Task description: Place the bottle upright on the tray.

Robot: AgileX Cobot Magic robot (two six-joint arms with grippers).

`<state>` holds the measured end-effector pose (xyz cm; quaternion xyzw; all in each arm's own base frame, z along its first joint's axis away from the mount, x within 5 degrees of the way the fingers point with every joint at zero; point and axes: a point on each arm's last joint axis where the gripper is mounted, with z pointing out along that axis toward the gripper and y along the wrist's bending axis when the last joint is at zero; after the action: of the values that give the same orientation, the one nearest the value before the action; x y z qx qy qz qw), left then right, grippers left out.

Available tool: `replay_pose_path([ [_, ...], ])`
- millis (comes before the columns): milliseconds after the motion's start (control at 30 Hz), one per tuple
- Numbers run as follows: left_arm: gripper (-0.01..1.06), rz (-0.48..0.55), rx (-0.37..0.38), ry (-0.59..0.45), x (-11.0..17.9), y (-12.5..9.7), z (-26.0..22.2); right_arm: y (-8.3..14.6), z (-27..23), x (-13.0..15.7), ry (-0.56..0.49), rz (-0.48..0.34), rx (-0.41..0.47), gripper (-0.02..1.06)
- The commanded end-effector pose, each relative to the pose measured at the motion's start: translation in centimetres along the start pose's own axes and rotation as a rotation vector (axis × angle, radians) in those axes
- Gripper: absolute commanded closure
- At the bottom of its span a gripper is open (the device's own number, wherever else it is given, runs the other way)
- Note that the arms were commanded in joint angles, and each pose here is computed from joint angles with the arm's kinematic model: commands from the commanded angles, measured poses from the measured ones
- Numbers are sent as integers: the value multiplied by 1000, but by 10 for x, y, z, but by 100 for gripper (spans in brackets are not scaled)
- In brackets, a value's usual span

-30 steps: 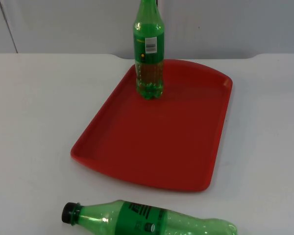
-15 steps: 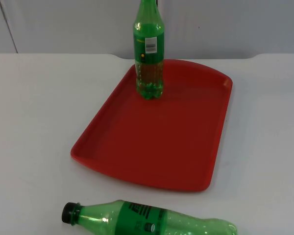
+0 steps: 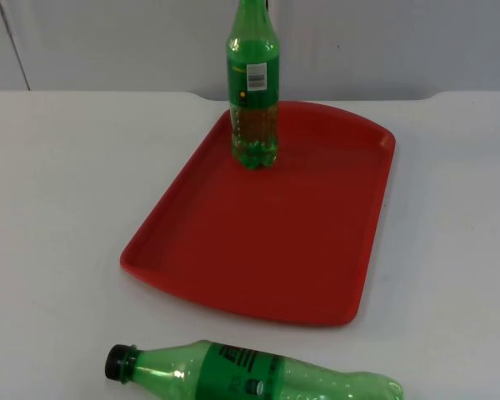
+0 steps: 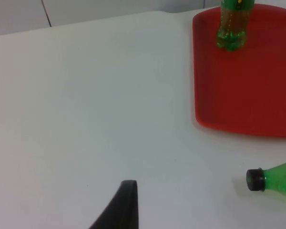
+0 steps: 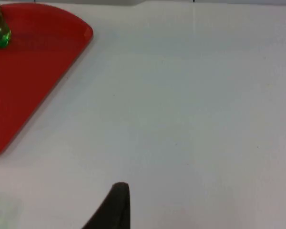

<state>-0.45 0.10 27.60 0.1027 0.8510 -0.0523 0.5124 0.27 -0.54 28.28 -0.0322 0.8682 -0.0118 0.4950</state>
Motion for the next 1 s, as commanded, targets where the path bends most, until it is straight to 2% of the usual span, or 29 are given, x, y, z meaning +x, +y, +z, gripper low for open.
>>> replay_pose_path([
  [0,0,-1,5,4,1,-1,0,0,3,-12,-7,-2,6,-1],
  [367,0,-1,5,4,1,-1,0,0,23,-69,66,-10,0,-1],
  [500,0,-1,5,4,1,-1,0,0,38,-97,125,-12,-4,-1],
  [700,0,-1,5,4,1,-1,0,1,58,-118,188,-16,-6,-1],
  [767,0,-1,5,4,1,-1,0,1,71,-129,227,-44,-11,-1],
  [967,0,-1,5,4,1,-1,0,4,98,-148,297,-60,-36,-1],
])
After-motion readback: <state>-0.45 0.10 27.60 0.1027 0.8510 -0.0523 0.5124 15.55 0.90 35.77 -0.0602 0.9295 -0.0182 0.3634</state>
